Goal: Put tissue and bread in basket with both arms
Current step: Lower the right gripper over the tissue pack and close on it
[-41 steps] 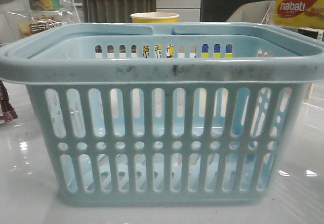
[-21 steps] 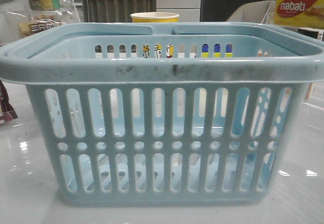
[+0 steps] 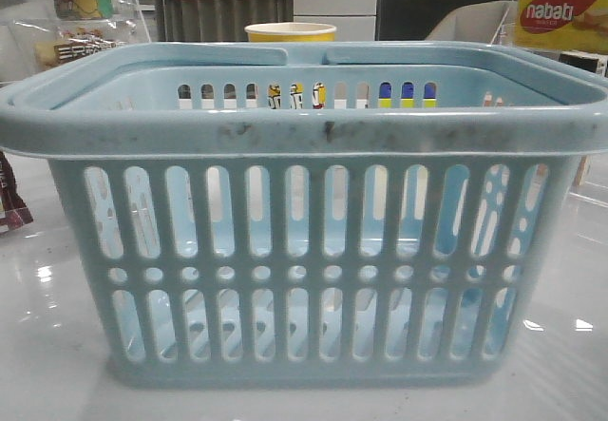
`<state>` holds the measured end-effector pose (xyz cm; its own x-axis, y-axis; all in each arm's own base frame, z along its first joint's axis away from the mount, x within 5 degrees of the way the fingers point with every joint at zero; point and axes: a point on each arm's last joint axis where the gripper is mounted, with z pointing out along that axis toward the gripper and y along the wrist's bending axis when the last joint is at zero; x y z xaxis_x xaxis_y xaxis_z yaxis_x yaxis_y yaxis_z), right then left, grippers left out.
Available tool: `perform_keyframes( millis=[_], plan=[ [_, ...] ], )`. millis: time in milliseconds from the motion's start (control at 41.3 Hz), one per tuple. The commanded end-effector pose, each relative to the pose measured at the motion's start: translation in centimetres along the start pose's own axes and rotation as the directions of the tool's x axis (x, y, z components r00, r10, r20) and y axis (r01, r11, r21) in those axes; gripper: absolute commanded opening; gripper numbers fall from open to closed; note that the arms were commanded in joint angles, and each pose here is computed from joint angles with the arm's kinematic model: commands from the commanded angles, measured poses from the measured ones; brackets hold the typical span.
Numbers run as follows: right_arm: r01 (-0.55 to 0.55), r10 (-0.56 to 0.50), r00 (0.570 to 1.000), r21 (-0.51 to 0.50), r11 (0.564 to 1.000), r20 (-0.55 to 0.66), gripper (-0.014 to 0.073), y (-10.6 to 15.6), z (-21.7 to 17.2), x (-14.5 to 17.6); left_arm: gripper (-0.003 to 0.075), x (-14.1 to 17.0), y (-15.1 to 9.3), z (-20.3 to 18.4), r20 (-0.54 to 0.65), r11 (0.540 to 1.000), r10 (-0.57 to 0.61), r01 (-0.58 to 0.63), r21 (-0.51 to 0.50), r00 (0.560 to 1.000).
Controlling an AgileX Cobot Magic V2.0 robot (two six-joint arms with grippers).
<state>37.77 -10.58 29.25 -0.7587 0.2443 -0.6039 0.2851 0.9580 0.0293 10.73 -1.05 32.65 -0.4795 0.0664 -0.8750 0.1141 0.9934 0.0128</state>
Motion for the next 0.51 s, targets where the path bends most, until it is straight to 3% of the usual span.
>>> perform_keyframes(
  millis=[0, 484],
  plan=[
    [0.008, -0.009, 0.989, 0.010, 1.000, 0.146, 0.0604, -0.2, -1.7, -2.3, 0.0561, -1.5, -0.1, -0.3, 0.103, 1.000, -0.010, 0.009, 0.006, 0.995],
    [0.007, -0.009, 0.975, 0.010, 1.000, 0.222, 0.0604, -0.3, 1.1, -2.9, 0.0561, -1.5, -0.1, -0.3, 0.103, 1.000, -0.010, 0.009, 0.006, 0.995]
  ],
)
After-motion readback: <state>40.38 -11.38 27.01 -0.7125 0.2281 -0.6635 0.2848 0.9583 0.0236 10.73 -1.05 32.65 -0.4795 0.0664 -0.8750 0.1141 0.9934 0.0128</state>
